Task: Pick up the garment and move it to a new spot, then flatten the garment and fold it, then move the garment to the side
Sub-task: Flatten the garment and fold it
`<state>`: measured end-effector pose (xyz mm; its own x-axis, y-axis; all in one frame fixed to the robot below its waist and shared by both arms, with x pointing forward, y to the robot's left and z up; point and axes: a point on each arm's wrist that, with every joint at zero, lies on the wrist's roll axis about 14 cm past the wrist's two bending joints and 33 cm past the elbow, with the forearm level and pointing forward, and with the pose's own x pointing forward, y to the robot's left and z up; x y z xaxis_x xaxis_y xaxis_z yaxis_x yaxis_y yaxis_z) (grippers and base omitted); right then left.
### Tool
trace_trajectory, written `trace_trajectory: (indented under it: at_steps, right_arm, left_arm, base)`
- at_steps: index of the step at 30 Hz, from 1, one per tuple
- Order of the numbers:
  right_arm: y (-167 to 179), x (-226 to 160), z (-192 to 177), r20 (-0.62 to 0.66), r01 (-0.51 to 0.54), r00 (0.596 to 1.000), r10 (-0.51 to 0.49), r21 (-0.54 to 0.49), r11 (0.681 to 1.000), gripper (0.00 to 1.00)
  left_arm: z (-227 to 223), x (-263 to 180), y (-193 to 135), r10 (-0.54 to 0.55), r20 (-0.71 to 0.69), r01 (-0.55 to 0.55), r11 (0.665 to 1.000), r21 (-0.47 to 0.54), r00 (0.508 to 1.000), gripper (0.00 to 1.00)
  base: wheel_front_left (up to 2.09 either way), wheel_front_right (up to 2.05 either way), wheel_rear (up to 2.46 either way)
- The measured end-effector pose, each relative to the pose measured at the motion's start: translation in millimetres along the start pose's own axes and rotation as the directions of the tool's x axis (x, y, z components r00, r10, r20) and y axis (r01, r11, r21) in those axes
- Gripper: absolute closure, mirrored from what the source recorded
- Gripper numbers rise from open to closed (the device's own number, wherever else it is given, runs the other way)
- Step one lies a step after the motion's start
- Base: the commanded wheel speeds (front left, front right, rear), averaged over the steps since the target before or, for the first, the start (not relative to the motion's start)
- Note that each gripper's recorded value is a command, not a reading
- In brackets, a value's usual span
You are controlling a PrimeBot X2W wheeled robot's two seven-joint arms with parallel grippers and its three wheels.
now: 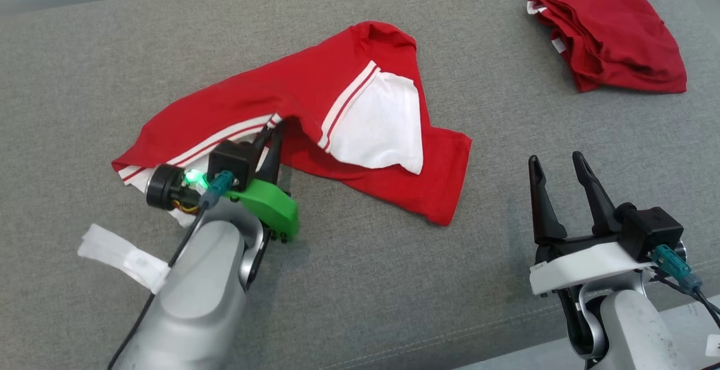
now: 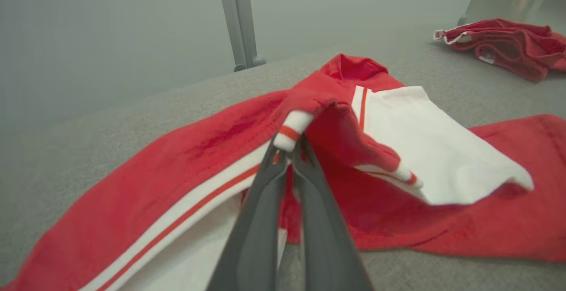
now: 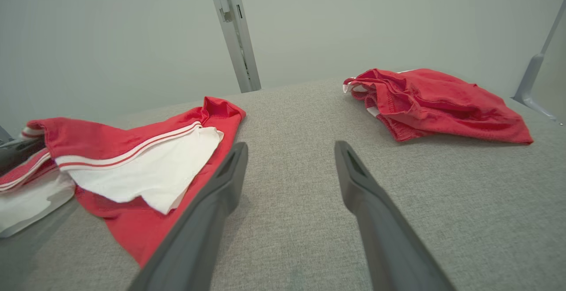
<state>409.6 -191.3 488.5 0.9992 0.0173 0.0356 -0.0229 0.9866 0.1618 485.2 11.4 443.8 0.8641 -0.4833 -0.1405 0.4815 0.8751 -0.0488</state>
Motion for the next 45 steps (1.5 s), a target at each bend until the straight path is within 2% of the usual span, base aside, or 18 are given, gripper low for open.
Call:
trace_trajectory:
  at_steps: [3, 6, 15, 20, 24, 25, 26, 27, 32, 39, 45]
  right_arm:
    - [0.8, 1.2, -2.7, -0.007, -0.003, 1.000, 0.003, 0.000, 1.000, 0.00]
    - [2.7, 3.9, -3.3, -0.007, -0.009, 1.000, 0.009, 0.002, 1.000, 0.00]
    - [-6.6, 12.1, -9.1, -0.019, 0.011, 1.000, -0.011, -0.005, 1.000, 0.00]
    - [-13.3, 14.7, -18.2, -0.042, 0.029, 0.999, -0.029, -0.002, 1.000, 0.00]
    - [-17.9, 18.3, -22.1, -0.051, 0.038, 0.998, -0.038, -0.006, 0.999, 0.00]
    - [-19.5, 18.5, -22.8, -0.053, 0.042, 0.998, -0.042, -0.008, 0.999, 0.00]
    - [-20.9, 18.5, -23.6, -0.056, 0.045, 0.997, -0.046, -0.010, 0.999, 0.00]
    - [-22.1, 18.2, -24.7, -0.059, 0.048, 0.997, -0.049, -0.013, 0.999, 0.00]
    - [-24.8, 18.1, -26.1, -0.064, 0.055, 0.996, -0.056, -0.018, 0.998, 0.00]
    - [-9.9, 21.4, -20.1, -0.045, 0.013, 0.999, -0.013, -0.007, 1.000, 0.00]
    - [6.6, 18.1, -20.0, -0.049, -0.031, 0.998, 0.031, 0.003, 1.000, 0.00]
  left_arm:
    - [21.0, 11.3, 11.1, 0.007, 0.051, -0.009, 1.000, 0.023, 0.999, 1.00]
    - [40.6, 23.4, 37.0, 0.042, 0.088, -0.048, 0.997, 0.064, 0.995, 1.00]
    - [83.2, 55.7, 142.2, 0.210, 0.132, -0.232, 0.956, 0.181, 0.969, 1.00]
    - [72.5, 66.7, 186.3, 0.292, 0.067, -0.300, 0.928, 0.220, 0.954, 1.00]
    - [54.0, 68.8, 216.5, 0.374, 0.014, -0.370, 0.912, 0.179, 0.927, 0.98]
    - [48.3, 69.5, 220.6, 0.386, 0.001, -0.382, 0.911, 0.159, 0.922, 0.60]
    - [39.8, 70.2, 222.3, 0.392, -0.025, -0.385, 0.911, 0.145, 0.919, 0.15]
    - [31.5, 71.3, 221.9, 0.388, -0.049, -0.379, 0.916, 0.134, 0.920, 0.00]
    - [15.5, 71.3, 219.1, 0.370, -0.091, -0.361, 0.927, 0.100, 0.925, 0.00]
    - [31.5, 55.7, 221.2, 0.368, -0.065, -0.360, 0.926, 0.110, 0.927, 0.00]
    - [45.6, 37.9, 208.1, 0.341, -0.035, -0.336, 0.936, 0.101, 0.939, 0.00]
  base:
    - [0.00, 0.00, 0.00]
    - [0.00, 0.00, 0.00]
    - [0.00, 0.00, 0.00]
    - [0.00, 0.00, 0.00]
    - [0.00, 0.00, 0.00]
    - [0.00, 0.00, 0.00]
    - [0.00, 0.00, 0.00]
    - [0.00, 0.00, 0.00]
    - [0.00, 0.00, 0.00]
    - [0.00, 0.00, 0.00]
    - [0.00, 0.00, 0.00]
